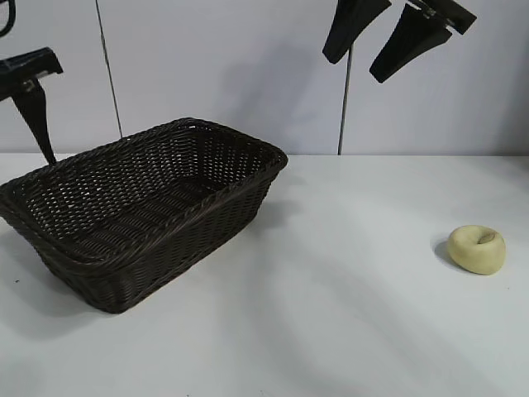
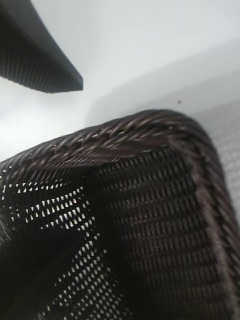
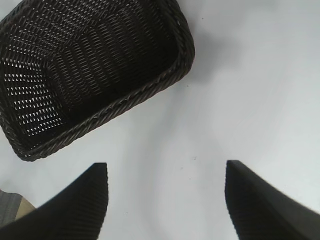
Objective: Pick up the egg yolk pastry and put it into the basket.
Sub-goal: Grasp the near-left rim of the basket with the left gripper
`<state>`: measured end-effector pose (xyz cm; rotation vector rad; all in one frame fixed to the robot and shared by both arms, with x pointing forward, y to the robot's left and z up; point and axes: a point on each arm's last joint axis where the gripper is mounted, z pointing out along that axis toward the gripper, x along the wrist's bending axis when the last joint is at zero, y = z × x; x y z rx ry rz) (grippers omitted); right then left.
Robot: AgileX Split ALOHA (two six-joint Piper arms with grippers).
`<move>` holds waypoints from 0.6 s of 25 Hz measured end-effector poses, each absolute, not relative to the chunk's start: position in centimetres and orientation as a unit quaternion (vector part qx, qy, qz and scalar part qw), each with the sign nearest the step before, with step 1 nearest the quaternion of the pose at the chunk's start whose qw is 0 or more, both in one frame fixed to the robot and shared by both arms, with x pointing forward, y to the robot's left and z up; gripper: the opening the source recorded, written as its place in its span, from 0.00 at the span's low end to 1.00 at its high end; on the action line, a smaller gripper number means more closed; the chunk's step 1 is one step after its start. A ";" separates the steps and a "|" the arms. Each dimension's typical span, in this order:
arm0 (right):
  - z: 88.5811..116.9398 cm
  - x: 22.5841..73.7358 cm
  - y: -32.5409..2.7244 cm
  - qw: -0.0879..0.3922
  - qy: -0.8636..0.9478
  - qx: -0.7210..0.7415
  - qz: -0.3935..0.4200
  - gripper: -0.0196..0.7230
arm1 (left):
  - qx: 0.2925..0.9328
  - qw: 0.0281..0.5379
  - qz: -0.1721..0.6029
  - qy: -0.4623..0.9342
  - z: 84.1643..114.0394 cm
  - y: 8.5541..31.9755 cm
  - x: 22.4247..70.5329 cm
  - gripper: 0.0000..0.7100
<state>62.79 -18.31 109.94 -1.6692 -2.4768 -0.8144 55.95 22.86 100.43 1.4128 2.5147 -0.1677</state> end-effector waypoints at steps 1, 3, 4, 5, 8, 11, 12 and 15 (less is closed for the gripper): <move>109.9 62.8 -18.3 0.023 -0.800 -0.539 -0.263 0.68 | 0.485 0.122 -0.061 0.864 100.1 22.8 56.0 0.76; 109.9 62.8 -18.3 0.023 -0.800 -0.539 -0.263 0.68 | 0.486 0.117 -0.061 0.864 99.8 22.8 56.2 0.76; 109.9 62.8 -18.3 0.023 -0.800 -0.539 -0.263 0.68 | 0.488 0.115 -0.058 0.863 99.7 22.9 56.2 0.76; 109.9 62.8 -18.3 0.023 -0.800 -0.539 -0.263 0.68 | 0.490 0.114 -0.055 0.862 99.7 22.9 56.2 0.76; 109.9 62.8 -18.3 0.023 -0.800 -0.539 -0.263 0.68 | 0.491 0.114 -0.052 0.862 99.4 23.0 56.2 0.76; 109.9 62.8 -18.3 0.023 -0.800 -0.539 -0.263 0.68 | 0.485 0.112 -0.051 0.866 98.5 23.2 55.8 0.76; 109.9 62.8 -18.3 0.023 -0.800 -0.539 -0.263 0.68 | 0.480 0.110 -0.054 0.869 98.1 23.4 55.7 0.76; 109.9 62.8 -18.3 0.023 -0.800 -0.539 -0.263 0.68 | 0.469 0.103 -0.064 0.875 96.8 23.8 55.6 0.76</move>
